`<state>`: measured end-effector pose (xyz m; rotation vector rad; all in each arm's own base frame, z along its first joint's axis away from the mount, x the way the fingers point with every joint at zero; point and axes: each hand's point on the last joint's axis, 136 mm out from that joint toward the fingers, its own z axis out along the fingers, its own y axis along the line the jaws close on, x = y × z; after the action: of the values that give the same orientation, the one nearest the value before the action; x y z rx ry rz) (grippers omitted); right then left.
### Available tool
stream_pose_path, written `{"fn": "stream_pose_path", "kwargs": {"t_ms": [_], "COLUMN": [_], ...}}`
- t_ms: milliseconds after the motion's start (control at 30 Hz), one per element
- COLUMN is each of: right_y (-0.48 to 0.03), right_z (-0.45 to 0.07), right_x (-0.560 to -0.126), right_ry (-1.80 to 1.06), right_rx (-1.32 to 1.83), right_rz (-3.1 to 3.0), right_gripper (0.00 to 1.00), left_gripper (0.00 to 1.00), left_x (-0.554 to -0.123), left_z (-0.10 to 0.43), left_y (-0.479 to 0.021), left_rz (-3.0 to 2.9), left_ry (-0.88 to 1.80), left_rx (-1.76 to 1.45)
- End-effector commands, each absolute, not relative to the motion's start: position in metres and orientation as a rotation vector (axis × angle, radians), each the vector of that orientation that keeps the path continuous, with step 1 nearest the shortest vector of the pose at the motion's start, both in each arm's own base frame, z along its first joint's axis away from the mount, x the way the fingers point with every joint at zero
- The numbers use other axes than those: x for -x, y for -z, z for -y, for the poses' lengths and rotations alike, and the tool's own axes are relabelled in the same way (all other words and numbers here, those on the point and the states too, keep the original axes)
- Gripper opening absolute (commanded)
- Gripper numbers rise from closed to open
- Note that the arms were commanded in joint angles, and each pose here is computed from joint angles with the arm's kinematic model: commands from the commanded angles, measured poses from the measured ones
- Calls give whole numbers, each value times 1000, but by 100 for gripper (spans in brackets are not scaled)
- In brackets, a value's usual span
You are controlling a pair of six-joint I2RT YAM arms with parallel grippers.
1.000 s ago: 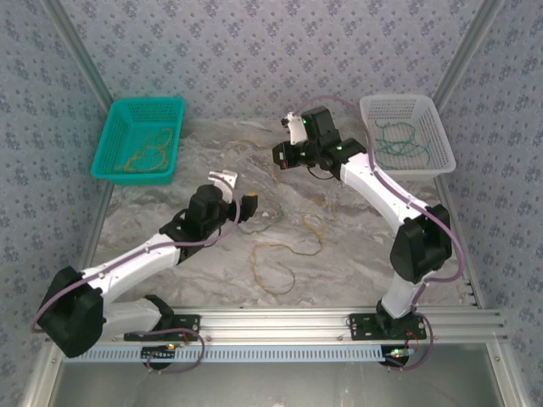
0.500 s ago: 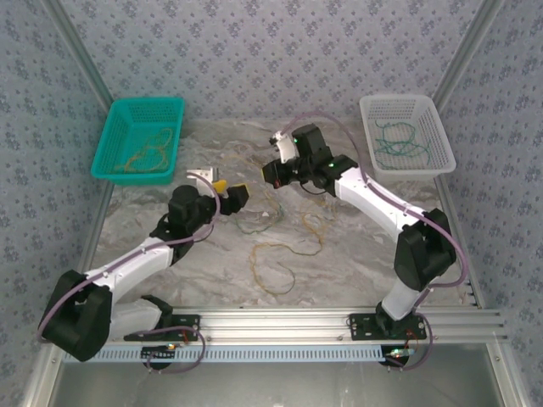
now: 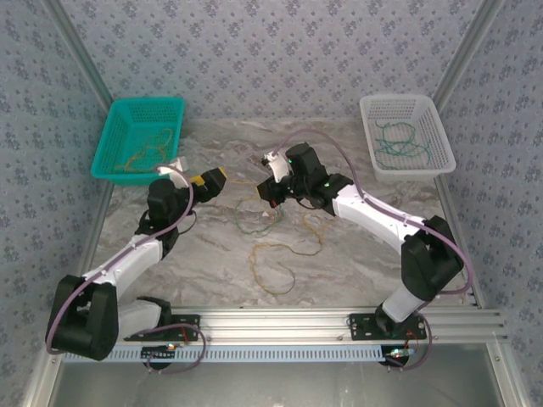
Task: Untangle the cables
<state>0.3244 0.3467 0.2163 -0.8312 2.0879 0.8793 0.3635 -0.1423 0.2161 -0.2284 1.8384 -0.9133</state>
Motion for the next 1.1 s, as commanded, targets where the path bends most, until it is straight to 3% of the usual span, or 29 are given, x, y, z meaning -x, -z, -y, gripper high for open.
{"fn": "stream_pose_path", "kwargs": {"t_ms": [0,267,433,567,700,767,867,933,1000,1067], "right_y": [-244,-246,-240,-234,-215,-207,-202,-211,-223,-233], "right_z": [-346,-348,-359,-368,-379,-384,-379,-373,-366,-359], "right_x": [-327,-343,-351,-357,-355,-352,-352,-352,-350,-346], "right_ry": [-854,-806,-817,-831,-839,-853,-839,-833,-819,-824], "right_rx": [828,723,687,661,693,713,692,680,674,685], "right_rz": [-1966,-1984,-1998,-2003,-2037,-2052,-2075,-2061,-2037,-2016], "right_gripper": [0,0,0,0,0,0,0,0,16,25], "left_gripper": [99,98,86,66,24,12,0,0,0,0], "left_x": [-370,-367,-367,-366,-368,-368,-369,-371,-370,-370], "left_z": [140,181,198,205,206,206,201,190,180,169], "left_y": [-218,-221,-225,-228,-233,-235,-231,-220,-212,-206], "left_rz": [-1892,-1877,-1865,-1860,-1849,-1845,-1866,-1899,-1919,-1944], "left_ry": [845,1033,1111,1127,1132,1131,1088,1009,932,844], "left_rx": [199,109,84,70,73,71,80,125,132,159]}}
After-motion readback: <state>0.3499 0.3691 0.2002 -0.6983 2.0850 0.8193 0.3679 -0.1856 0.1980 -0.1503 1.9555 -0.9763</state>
